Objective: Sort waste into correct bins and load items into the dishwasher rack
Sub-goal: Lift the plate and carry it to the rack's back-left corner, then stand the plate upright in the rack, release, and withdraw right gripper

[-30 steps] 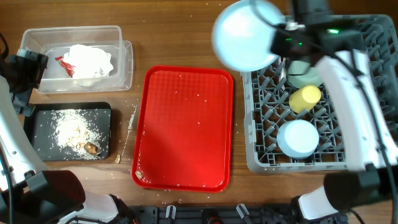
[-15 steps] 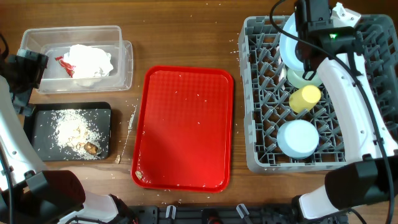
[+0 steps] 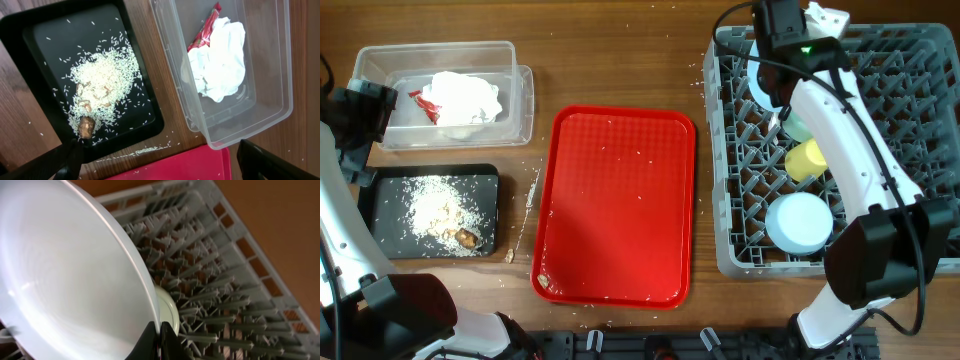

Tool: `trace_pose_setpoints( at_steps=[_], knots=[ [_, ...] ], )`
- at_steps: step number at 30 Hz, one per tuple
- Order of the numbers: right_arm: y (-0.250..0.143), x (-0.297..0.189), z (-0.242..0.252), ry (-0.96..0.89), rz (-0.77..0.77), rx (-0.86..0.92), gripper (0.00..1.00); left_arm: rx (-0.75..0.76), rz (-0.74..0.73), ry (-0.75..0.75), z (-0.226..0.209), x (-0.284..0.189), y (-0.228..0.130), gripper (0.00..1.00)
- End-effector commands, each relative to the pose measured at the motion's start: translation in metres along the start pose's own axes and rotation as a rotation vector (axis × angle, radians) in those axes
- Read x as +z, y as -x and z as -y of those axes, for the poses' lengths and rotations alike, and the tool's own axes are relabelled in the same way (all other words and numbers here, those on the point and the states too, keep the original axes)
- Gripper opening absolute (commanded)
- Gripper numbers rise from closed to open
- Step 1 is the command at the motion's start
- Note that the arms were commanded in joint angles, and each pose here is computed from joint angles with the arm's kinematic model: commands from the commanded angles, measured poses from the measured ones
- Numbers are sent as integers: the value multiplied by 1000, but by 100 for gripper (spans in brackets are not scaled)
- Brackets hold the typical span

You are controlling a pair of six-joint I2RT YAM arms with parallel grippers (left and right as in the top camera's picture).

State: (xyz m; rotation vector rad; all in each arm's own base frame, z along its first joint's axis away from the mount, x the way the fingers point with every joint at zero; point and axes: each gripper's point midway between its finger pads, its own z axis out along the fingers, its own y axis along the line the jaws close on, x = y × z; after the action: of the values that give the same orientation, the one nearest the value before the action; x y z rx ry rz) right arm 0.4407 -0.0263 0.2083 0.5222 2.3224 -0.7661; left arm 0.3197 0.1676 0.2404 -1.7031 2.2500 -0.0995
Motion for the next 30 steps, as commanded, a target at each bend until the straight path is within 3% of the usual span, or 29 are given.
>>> trace_pose_setpoints(
  at_steps=[1, 5, 10, 12, 14, 17, 23, 30],
  knots=[
    [5, -7, -5, -38, 50, -102, 4, 2, 18, 2, -1, -3, 4, 100],
    [-3, -13, -24, 38, 31, -166, 5, 2, 18, 2, -1, -3, 4, 100],
    [-26, -40, -53, 256, -56, -210, 29, 2, 18, 2, -1, -3, 4, 100],
    [-27, -68, -54, 374, -68, -186, 56, 2, 18, 2, -1, -3, 4, 100],
    [-28, -94, -49, 478, -86, -145, 76, 2, 18, 2, -1, -3, 4, 100],
    [-33, -134, -24, 600, -124, -66, 82, 2, 18, 2, -1, -3, 4, 100],
    [-65, -183, 45, 640, -203, 38, 81, 2, 18, 2, -1, -3, 4, 100],
    [-119, -221, 77, 785, -134, 76, 81, 2, 18, 2, -1, -3, 4, 100]
  ],
)
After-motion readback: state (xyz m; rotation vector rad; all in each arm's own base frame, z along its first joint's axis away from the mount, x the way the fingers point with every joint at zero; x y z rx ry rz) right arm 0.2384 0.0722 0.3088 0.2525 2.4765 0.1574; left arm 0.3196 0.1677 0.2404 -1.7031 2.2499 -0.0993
